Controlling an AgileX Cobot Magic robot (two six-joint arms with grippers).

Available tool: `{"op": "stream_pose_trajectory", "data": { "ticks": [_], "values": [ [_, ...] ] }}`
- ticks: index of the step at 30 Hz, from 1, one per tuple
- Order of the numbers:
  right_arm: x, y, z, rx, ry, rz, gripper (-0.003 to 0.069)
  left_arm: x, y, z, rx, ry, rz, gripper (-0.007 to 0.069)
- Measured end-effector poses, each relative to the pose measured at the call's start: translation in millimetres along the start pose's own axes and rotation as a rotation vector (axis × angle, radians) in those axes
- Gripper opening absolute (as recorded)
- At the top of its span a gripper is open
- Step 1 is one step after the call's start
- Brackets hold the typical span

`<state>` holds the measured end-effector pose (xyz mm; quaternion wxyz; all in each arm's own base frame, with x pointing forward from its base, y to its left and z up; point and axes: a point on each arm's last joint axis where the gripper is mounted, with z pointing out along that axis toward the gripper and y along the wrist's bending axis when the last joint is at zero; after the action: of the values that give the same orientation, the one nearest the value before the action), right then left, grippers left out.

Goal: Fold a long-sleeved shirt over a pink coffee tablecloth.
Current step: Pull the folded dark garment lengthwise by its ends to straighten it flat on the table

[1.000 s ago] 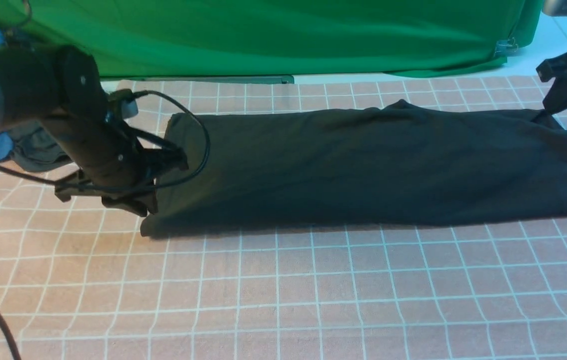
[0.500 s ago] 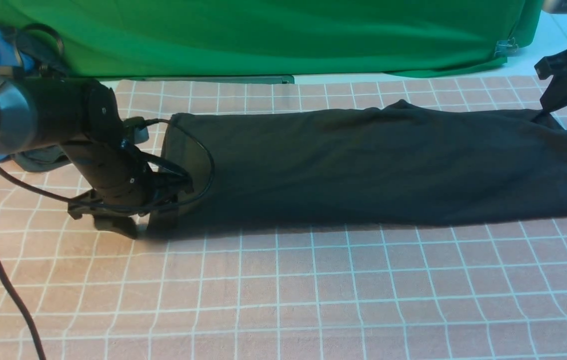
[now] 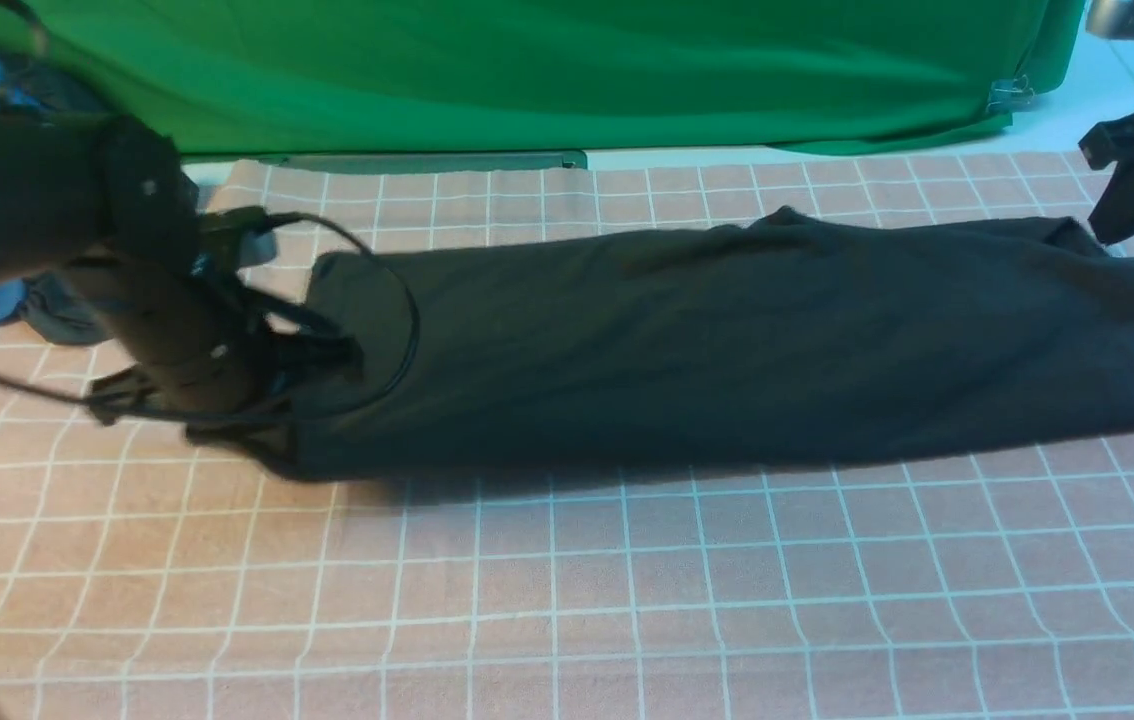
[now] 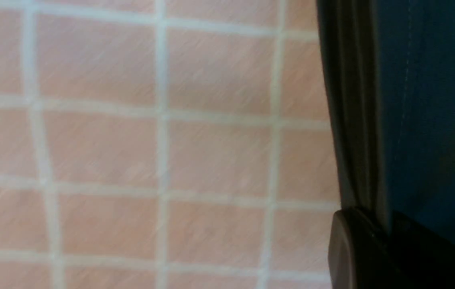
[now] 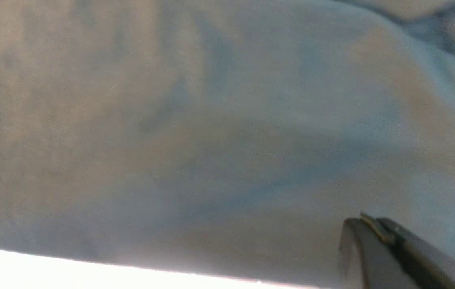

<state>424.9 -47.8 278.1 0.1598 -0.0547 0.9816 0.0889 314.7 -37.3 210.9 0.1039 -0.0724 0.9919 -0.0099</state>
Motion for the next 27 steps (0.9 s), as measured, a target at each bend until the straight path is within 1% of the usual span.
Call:
{"op": "stream_pose_trajectory", "data": {
  "ticks": [3,5,8,9,13,17,18,21,25,27],
  "values": [
    [16,8,-15,-0.002,0.006,0.001,0.0034,22,24,-8,-0.100,-0.010,-0.028,0.0043],
    [29,13,-23,-0.003,0.022,-0.004,0.0034,32,40,-12,-0.131,-0.010,-0.064,0.0043],
    [42,18,-32,-0.007,0.033,-0.008,0.0034,43,62,-20,-0.158,-0.016,-0.110,0.0043],
    [43,19,-34,-0.006,0.029,-0.009,0.0034,43,62,-21,-0.158,-0.019,-0.110,0.0043],
    [47,24,-47,-0.010,-0.001,-0.034,0.0036,46,92,-28,-0.198,-0.041,-0.242,0.0043],
    [44,30,-47,-0.033,-0.025,-0.062,0.0057,45,102,-28,-0.204,-0.055,-0.283,0.0052],
    [43,31,-45,-0.035,-0.032,-0.074,0.0077,45,103,-28,-0.203,-0.065,-0.285,0.0057],
    [36,38,-33,-0.036,-0.050,-0.144,0.0190,43,105,-29,-0.213,-0.087,-0.273,0.0136],
    [23,53,-8,-0.034,-0.083,-0.237,0.0346,41,107,-32,-0.238,-0.090,-0.267,0.0295],
    [16,58,9,-0.031,-0.106,-0.247,0.0407,39,105,-37,-0.223,-0.102,-0.286,0.0372]
  ]
}}
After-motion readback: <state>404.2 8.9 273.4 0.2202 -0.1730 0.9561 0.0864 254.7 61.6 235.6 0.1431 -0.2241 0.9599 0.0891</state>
